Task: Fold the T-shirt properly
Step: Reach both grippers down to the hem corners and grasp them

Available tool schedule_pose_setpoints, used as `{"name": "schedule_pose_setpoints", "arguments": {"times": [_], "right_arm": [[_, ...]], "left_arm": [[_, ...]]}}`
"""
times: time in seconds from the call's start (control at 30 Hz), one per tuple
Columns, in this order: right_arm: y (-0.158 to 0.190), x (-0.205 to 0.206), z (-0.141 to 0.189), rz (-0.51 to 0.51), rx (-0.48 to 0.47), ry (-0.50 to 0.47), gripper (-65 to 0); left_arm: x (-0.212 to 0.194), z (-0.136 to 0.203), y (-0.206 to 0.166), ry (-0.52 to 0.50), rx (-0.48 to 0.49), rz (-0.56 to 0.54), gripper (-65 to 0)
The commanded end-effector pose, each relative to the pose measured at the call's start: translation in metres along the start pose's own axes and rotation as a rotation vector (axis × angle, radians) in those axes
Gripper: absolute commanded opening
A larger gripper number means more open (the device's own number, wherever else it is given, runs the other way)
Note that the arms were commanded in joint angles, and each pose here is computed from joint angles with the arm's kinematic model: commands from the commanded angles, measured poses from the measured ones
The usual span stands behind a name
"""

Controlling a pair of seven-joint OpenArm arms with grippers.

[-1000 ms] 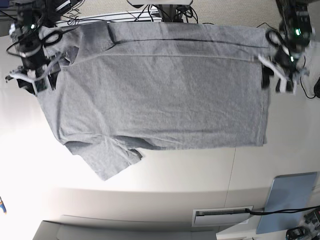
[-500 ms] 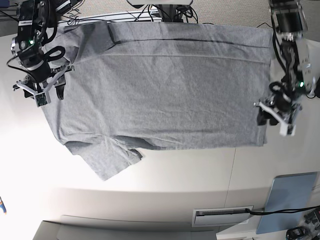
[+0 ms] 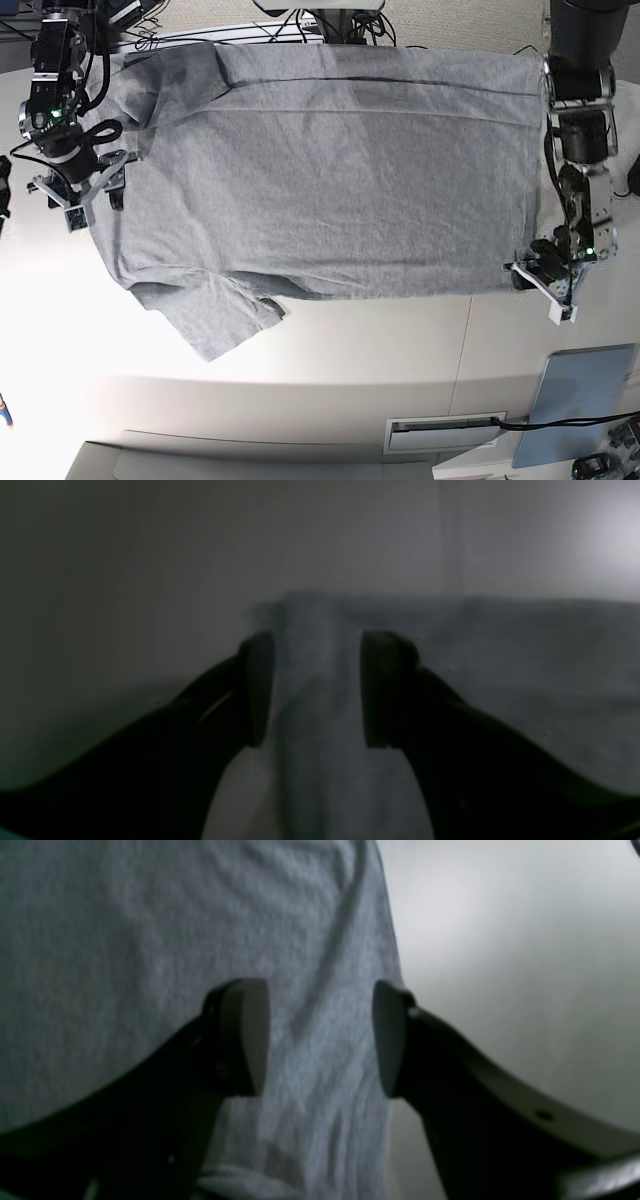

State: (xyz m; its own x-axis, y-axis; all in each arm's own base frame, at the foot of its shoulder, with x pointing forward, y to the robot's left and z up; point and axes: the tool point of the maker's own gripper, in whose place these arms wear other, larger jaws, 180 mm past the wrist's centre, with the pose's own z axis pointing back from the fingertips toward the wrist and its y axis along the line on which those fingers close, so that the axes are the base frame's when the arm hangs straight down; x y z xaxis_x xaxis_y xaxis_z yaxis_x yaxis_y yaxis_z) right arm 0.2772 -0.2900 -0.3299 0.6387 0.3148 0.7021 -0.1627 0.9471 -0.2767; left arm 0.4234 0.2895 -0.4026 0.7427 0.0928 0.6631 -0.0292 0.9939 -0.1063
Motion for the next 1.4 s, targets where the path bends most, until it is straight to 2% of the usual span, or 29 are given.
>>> {"name": "schedule_pose_setpoints", "arguments": {"times": [0.0, 0.33, 0.6, 0.7, 0.83, 0.97, 1.13, 1.37], "right_arm": [[-0.008, 0.015, 0.002, 0.010, -0.013, -0.047, -32.6], [-0.006, 0.023, 0.002, -0.001, 0.001, -0.066, -32.6], [-0.006, 0.023, 0.002, -0.001, 0.002, -0.067, -32.6], [-0.006, 0.025, 0.002, 0.002, 0.004, -0.071, -32.6], [-0.006, 0.028, 0.002, 0.007, 0.008, -0.084, -32.6], [-0.011, 0.035, -0.002, -0.002, -0.003, -0.098, -32.6], [-0.010, 0.053, -0.035, -0.025, 0.024, -0.098, -32.6], [-0.011, 0.084, -0.115, 0.004, 0.062, 0.032, -32.6]], "left_arm": [[0.030, 0.005, 0.007, -0.059, 0.010, 0.001, -36.0], [0.009, -0.008, -0.010, 0.020, -0.091, 0.005, -36.0], [0.003, -0.013, -0.026, 0.044, -0.121, 0.013, -36.6], [0.000, -0.014, -0.029, 0.057, -0.125, 0.013, -43.4], [0.000, -0.014, -0.030, 0.056, -0.126, 0.013, -59.1], [0.000, -0.014, -0.031, 0.057, -0.134, 0.008, -65.0], [-0.001, -0.012, -0.041, 0.056, -0.189, -0.036, -65.0], [-0.011, -0.011, -0.040, 0.109, -0.187, -0.041, -65.0]]}}
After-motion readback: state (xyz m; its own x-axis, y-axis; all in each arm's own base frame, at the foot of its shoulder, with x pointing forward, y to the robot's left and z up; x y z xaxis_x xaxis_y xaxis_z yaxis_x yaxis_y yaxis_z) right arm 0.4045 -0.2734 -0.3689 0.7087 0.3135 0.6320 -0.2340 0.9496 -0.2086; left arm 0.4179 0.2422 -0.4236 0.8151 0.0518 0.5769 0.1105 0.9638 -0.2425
